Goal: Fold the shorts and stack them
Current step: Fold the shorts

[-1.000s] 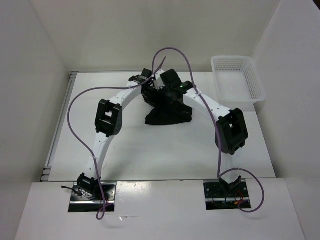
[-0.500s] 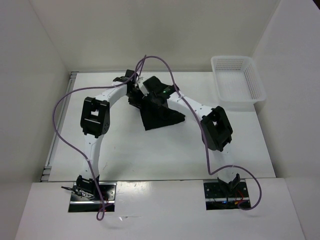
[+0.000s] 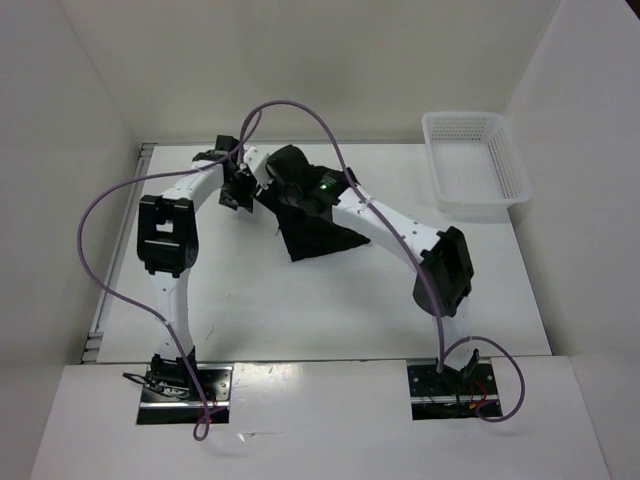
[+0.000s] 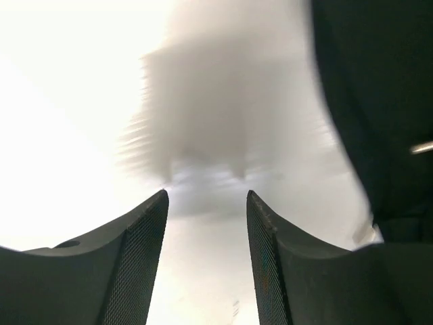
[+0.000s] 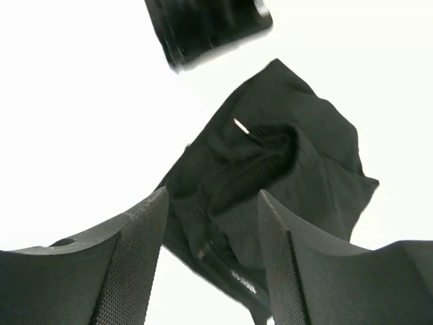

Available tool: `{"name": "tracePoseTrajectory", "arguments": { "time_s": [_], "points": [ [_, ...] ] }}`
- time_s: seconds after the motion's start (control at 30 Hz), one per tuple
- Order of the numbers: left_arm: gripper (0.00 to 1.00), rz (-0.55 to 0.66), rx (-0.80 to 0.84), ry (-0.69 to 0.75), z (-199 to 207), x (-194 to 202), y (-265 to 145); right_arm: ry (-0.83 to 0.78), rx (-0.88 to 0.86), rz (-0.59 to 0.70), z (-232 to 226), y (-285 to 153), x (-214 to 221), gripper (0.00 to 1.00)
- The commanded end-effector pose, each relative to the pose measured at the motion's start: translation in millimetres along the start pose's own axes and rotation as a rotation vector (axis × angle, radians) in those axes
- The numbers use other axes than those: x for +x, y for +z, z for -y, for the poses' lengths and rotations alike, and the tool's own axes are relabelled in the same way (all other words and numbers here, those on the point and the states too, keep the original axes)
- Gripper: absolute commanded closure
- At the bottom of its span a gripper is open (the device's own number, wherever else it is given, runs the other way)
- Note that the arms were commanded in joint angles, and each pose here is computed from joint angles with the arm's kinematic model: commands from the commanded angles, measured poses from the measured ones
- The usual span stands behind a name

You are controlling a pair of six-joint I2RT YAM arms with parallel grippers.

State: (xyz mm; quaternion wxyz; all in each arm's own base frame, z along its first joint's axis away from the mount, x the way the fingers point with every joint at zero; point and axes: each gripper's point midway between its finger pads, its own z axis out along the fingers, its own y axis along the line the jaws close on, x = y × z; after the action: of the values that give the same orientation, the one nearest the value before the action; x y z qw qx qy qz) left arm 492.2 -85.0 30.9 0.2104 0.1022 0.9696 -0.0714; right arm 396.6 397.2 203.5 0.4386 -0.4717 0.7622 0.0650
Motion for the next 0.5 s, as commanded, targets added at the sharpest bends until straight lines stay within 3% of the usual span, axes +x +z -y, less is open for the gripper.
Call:
{"name": "tracePoseTrajectory", "arguments": {
  "time_s": [0.0,0.07,0.1,0.23,0.33,0.47],
  "points": [
    [0.42,0.183,-0.098,0.031,-13.2,-45.1,-74.2,0.045,0.090,0.078,34.8,-49.5,-12.8,0.40],
    [0.42,0.248,-0.027,0.053,7.0,-59.9,-103.8,0.119,0.138,0.023,64.6,-56.8,21.6,0.41],
    [0.42,0.261,0.089,0.080,34.0,-63.0,-111.4,0.147,0.141,0.015,73.3,-56.4,32.1,0.41],
    [0.40,0.198,0.346,0.159,111.6,-51.1,-122.1,0.197,0.205,-0.049,115.0,-56.2,90.3,0.42],
    [0.37,0.137,0.431,0.225,159.4,-36.0,-103.8,0.216,0.219,-0.093,129.0,-47.8,129.9,0.42],
    [0.33,0.067,0.346,0.260,170.1,-26.9,-57.0,0.285,0.181,-0.131,137.9,-46.1,168.8,0.39]
  ]
}}
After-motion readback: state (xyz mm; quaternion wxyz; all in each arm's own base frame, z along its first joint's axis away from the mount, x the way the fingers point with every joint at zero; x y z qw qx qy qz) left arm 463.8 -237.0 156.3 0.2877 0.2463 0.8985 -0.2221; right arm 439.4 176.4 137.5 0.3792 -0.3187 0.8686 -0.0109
